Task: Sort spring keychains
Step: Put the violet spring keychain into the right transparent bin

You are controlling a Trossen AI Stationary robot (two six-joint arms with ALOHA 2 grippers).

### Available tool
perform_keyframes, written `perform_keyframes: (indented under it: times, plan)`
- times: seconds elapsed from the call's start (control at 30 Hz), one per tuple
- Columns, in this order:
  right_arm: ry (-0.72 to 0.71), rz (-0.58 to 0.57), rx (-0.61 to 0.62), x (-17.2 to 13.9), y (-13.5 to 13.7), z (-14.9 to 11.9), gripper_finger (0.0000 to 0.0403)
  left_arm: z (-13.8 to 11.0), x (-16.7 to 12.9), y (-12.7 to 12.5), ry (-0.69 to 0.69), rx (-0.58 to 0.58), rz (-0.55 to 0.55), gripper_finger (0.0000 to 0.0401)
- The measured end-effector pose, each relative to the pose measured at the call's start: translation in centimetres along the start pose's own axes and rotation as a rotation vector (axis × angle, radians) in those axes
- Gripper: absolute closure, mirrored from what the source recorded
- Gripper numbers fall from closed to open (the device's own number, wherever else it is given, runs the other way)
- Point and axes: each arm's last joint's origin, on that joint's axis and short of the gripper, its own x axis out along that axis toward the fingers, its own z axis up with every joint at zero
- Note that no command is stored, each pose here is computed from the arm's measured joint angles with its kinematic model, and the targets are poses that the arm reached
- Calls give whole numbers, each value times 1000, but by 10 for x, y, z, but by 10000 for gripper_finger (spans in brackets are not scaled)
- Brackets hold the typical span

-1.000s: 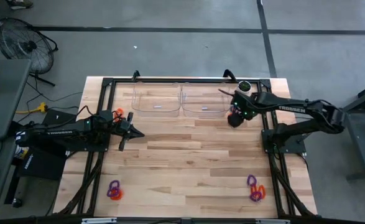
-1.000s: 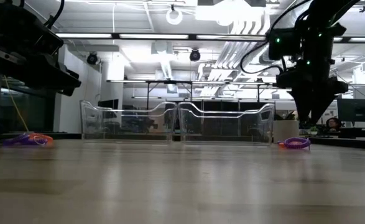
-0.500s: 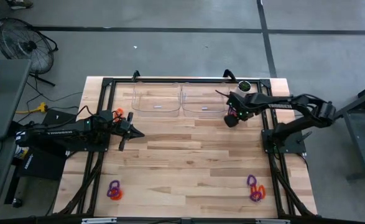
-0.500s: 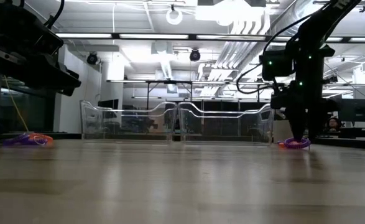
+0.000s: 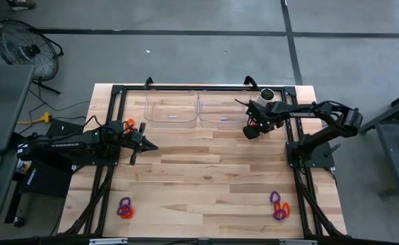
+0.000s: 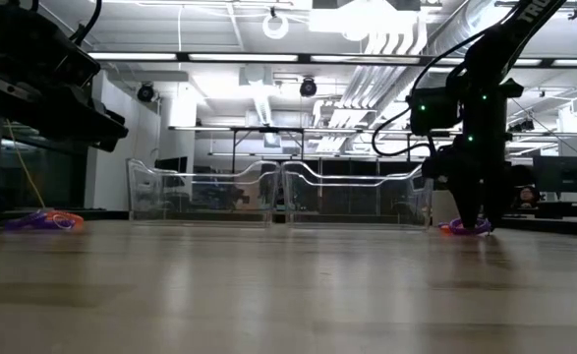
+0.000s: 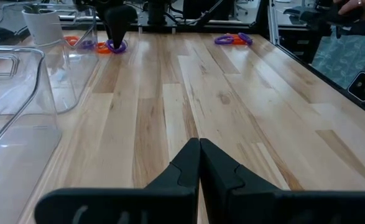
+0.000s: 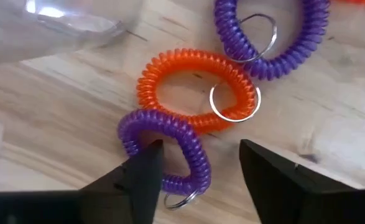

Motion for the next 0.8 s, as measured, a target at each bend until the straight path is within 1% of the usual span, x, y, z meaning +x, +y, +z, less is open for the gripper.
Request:
perform_keyframes:
  times: [0.1,0.47,0.53,0.63,0.73,0.8]
  plan:
    - [17,14,2,0,0,-1,242,0,0,0,0,0,0,400]
    - [45,-2,-10,0,-1,-3,383,0,0,0,0,0,0,400]
    - [43,0,-19,-1,-2,-4,392,0,0,0,0,0,0,400]
    - [50,4,-29,-6,-4,-8,386,0,0,0,0,0,0,400]
    - [51,5,-29,-16,-8,-13,385,0,0,0,0,0,1,400]
    - [41,17,-28,-25,-11,-17,392,0,0,0,0,0,1,400]
